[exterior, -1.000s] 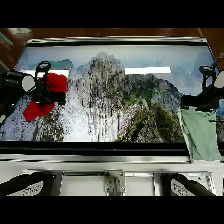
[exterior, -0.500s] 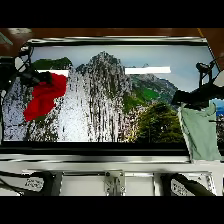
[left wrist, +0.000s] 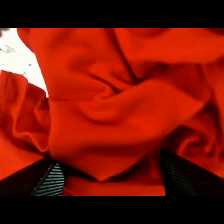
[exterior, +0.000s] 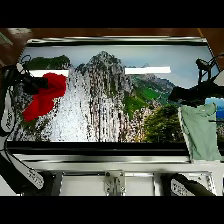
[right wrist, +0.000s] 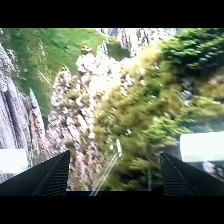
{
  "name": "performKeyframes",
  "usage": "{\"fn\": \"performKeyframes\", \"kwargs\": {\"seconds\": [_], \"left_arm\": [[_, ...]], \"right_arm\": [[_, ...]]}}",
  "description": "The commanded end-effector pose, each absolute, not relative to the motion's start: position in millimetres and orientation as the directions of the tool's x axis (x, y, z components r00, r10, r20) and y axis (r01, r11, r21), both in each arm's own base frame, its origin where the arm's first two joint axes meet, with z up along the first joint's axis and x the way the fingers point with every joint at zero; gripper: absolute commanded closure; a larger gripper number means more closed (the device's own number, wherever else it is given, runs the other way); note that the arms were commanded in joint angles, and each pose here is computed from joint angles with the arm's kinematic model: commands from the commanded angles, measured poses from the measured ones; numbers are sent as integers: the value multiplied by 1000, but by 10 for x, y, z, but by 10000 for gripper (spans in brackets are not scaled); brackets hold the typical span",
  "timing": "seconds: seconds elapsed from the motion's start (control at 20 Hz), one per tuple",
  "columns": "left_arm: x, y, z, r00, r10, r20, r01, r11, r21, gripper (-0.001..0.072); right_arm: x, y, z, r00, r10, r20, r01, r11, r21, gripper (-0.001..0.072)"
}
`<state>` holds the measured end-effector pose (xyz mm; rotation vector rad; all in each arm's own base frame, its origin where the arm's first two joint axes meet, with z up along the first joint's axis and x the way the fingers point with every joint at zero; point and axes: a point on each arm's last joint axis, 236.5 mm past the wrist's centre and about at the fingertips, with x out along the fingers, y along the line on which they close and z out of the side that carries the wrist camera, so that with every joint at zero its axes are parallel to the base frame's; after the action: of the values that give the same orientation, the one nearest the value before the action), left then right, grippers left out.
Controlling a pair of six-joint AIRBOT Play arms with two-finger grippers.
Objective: Fold the shirts.
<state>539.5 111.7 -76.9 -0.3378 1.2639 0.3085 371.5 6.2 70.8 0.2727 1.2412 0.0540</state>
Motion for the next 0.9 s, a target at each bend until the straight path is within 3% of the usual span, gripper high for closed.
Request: {"fn": "performKeyframes", "kwargs": {"seconds": [0.0,0.1,0.15,0.35,0.55,0.75,0.85], "left_arm": [[5386,1153,-1076,238,22,-971,-425,901,-84,29],[5356,1136,-1117,221,15,-975,-425,902,-83,507],[5335,1115,-1105,213,4,-977,-423,902,-88,643],[5443,980,-559,267,-21,-963,-319,941,-109,672],[5601,568,1070,559,-24,-829,-130,985,-116,672],[4986,-354,2881,788,-206,-581,99,973,-210,671],[4469,-860,3553,827,-327,-457,252,943,-219,671]], "right_arm": [[3741,139,734,338,220,-915,110,956,271,23],[3745,182,745,339,238,-910,111,951,290,23],[3740,203,749,337,248,-908,110,948,299,23],[3669,233,733,307,260,-915,109,946,305,23],[3595,254,717,277,269,-923,104,946,307,23],[3541,417,822,276,335,-901,58,930,363,23],[3508,450,992,320,341,-884,39,927,372,23]]}}
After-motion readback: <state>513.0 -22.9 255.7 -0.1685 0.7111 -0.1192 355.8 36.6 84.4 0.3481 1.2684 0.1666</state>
